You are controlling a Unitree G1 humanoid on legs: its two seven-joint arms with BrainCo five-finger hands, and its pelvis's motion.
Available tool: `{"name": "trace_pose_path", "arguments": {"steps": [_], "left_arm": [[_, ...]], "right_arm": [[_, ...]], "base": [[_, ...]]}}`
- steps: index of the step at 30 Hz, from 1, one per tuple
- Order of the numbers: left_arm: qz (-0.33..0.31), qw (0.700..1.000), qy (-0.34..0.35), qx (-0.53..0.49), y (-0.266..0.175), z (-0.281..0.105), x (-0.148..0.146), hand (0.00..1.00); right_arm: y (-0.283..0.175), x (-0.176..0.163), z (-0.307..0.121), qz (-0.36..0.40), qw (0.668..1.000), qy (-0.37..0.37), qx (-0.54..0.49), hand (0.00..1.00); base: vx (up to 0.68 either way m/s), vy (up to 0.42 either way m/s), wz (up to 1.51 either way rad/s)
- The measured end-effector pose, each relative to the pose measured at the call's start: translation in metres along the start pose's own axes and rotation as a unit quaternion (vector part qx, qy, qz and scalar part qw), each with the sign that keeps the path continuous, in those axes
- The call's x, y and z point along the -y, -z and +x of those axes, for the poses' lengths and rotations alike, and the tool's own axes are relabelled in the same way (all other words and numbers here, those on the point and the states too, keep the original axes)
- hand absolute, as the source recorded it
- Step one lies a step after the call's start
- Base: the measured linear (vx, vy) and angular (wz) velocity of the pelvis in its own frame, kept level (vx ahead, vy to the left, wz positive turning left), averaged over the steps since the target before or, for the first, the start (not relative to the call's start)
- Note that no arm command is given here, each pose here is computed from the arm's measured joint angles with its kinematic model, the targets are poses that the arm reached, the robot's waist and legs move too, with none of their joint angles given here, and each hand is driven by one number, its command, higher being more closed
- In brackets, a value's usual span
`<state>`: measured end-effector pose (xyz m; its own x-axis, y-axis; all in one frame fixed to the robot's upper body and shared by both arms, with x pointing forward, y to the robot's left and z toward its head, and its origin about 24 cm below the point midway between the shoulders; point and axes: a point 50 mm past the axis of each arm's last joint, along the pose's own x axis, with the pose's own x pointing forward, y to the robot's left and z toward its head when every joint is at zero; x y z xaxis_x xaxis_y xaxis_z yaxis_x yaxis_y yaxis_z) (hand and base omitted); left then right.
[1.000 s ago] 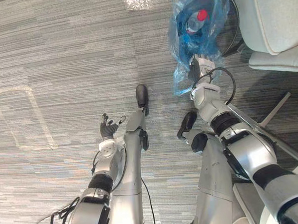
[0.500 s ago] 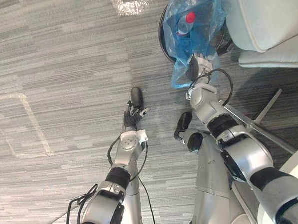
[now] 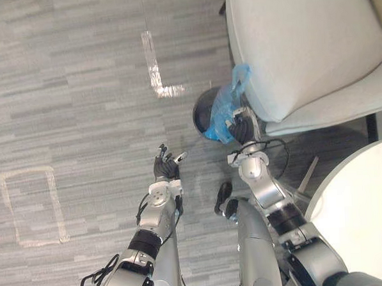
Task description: Gather rubbish on tea table into small bin, then transfer packed bag to large trash can.
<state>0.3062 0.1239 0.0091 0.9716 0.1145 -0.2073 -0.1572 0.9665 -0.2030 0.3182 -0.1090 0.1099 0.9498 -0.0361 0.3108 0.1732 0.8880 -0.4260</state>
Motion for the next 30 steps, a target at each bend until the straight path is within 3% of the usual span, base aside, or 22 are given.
{"name": "trace_pose_path", "arguments": {"steps": [5, 12, 20, 23, 25, 27, 29, 30], "left_arm": [[0.005, 0.999, -0.013, -0.03, 0.019, -0.015, -0.022, 0.0], [0.028, 0.999, -0.018, -0.038, 0.023, -0.02, -0.036, 0.0], [0.013, 0.998, -0.011, 0.054, -0.021, -0.027, -0.045, 0.0], [0.088, 0.992, 0.024, 0.091, -0.04, -0.048, -0.076, 0.0], [0.124, 0.99, 0.027, 0.055, -0.019, -0.067, -0.086, 0.0], [0.136, 0.989, 0.049, -0.014, 0.021, -0.084, -0.078, 0.0], [0.155, 0.975, 0.112, -0.114, 0.069, -0.096, -0.05, 0.0], [0.159, 0.971, 0.129, -0.119, 0.073, -0.099, -0.042, 0.0]], "right_arm": [[0.017, -0.009, -0.035, 0.047, 0.997, -0.046, -0.041, 1.0], [0.029, -0.016, -0.05, 0.071, 0.991, -0.09, -0.067, 1.0], [0.047, -0.01, -0.052, 0.07, 0.982, -0.153, -0.091, 1.0], [0.047, 0.0, -0.055, 0.079, 0.975, -0.189, -0.086, 1.0], [0.049, 0.006, -0.056, 0.079, 0.972, -0.203, -0.085, 1.0], [0.051, 0.011, -0.056, 0.086, 0.969, -0.215, -0.089, 1.0], [0.048, 0.004, -0.058, 0.129, 0.96, -0.232, -0.09, 1.0], [0.046, 0.002, -0.058, 0.138, 0.958, -0.236, -0.087, 1.0]], "base": [[0.1, -0.04, -0.05], [0.11, -0.018, -0.1], [0.09, 0.024, -0.15], [0.02, 0.002, -0.13], [0.02, -0.006, -0.11], [-0.01, 0.008, 0.02], [-0.03, 0.006, 0.02], [-0.05, 0.001, -0.04]]}}
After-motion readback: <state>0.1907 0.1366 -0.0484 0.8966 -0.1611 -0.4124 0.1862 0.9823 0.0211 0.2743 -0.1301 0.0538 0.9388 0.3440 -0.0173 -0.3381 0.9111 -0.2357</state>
